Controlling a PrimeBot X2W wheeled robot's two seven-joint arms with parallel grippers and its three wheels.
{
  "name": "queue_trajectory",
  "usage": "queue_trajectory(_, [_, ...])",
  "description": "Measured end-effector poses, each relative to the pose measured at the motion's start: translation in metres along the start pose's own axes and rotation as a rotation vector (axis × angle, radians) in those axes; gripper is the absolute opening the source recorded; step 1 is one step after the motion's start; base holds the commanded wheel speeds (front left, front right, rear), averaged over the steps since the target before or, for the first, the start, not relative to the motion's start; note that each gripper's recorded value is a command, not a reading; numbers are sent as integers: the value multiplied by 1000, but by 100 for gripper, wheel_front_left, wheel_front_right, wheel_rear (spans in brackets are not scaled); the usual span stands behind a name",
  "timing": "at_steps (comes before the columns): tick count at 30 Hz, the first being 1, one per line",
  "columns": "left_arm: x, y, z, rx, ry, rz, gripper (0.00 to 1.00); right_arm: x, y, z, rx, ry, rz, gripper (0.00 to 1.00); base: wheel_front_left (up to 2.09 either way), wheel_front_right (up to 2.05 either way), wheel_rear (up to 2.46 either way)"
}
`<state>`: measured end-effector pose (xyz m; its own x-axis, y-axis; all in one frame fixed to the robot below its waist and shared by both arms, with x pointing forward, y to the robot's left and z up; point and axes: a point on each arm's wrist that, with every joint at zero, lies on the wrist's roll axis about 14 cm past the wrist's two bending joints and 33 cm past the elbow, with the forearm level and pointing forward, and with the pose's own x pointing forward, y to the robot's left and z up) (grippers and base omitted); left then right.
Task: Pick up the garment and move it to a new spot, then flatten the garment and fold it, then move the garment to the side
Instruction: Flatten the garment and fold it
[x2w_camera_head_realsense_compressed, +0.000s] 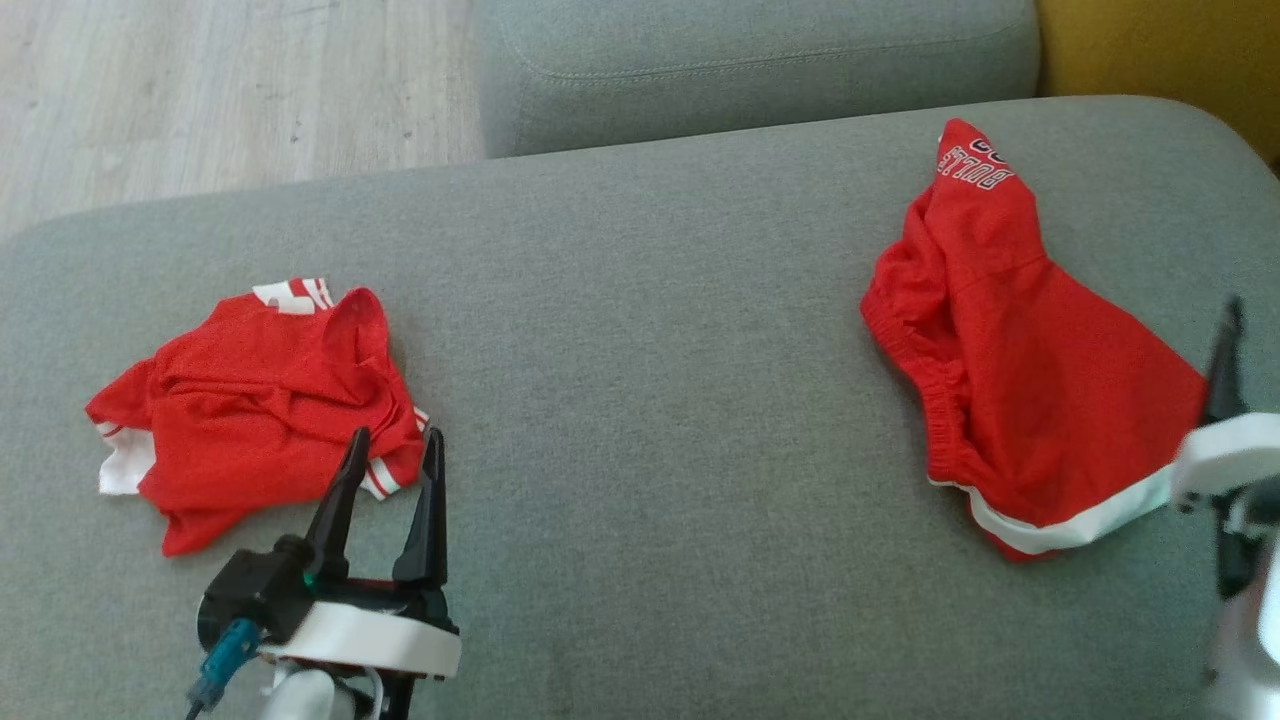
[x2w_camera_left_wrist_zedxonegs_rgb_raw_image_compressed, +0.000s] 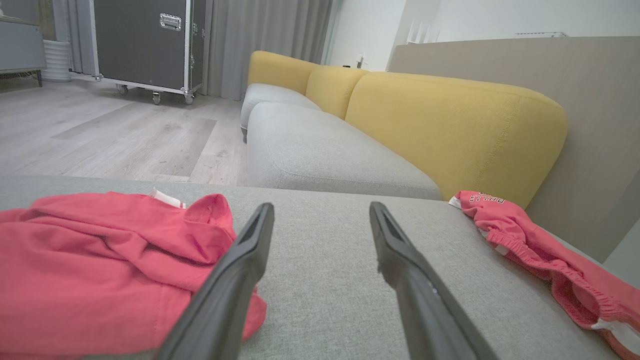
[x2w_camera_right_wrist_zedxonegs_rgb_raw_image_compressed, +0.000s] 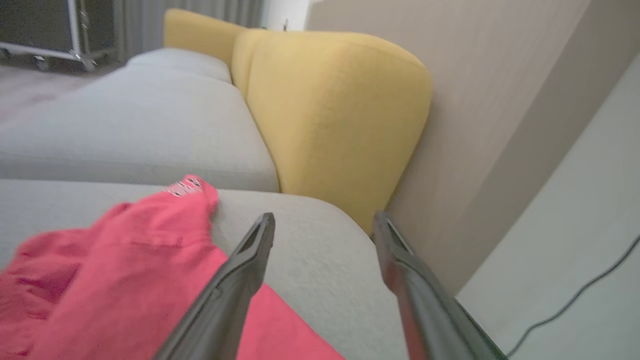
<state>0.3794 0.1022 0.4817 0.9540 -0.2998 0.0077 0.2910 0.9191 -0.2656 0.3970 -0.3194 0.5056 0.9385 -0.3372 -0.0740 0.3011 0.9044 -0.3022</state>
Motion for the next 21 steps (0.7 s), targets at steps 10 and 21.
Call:
queue_trajectory(10, [2,-6,5,3,-16,-18,100,-33,84,25,259,-152,263,100,0,0,0])
queue_trajectory(21, [3,1,-3,3,9,-3,100,-51,134,-25,367,58,386,100,0,0,0])
